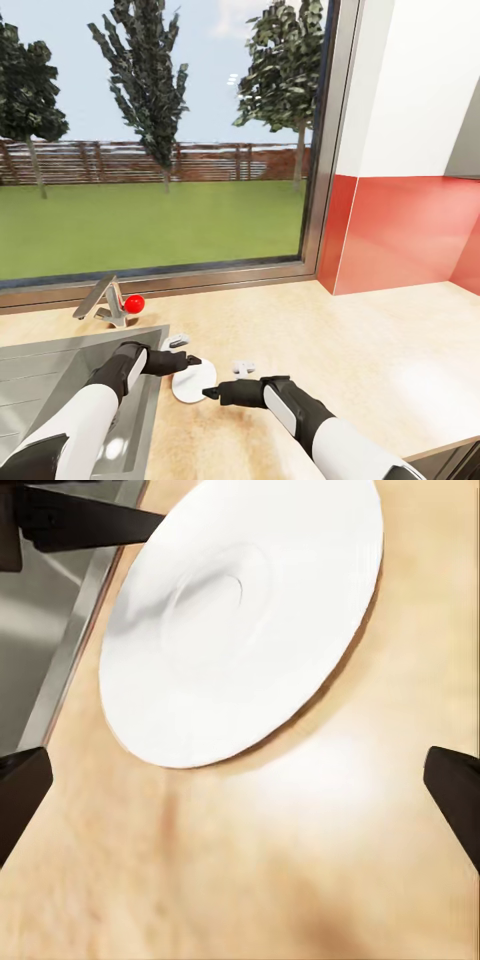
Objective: Set up a coffee station on the kitchen countertop: keep the coffee maker on the countertop, move the bottle of coffee from the kitchen shelf to the counter next to the coffee maker, place a paper coffee filter on top of the coffee maker, put the saucer next to the coffee maker with the coffee cup on the saucer, and place the electric kettle next to the coffee maker.
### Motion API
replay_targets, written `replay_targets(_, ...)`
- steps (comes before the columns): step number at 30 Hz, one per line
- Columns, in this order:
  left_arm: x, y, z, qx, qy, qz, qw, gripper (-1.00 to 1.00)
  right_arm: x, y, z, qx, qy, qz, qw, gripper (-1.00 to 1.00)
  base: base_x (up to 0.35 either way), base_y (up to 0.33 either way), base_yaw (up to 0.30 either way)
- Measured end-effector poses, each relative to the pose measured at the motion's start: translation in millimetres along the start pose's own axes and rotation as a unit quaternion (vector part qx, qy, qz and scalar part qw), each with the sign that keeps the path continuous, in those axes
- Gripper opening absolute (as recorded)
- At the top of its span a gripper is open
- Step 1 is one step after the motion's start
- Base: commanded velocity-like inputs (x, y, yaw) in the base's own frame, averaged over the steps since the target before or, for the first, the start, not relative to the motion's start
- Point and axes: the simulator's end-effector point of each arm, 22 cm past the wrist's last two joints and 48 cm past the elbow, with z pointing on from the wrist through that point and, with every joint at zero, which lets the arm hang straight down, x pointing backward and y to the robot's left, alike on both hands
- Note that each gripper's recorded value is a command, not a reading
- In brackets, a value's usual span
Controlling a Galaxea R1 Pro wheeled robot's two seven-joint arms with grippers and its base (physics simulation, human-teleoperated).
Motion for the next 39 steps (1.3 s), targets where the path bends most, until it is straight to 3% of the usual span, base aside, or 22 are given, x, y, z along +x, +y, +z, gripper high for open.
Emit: replay_targets(39,13.0,-48.0,21.0,0.04,0.013,0.0,0.9991,1.0,-1.2,-0.8,0.0,0.0,-0.004,0.0,1.0,1.0,0.0,0.0,0.0)
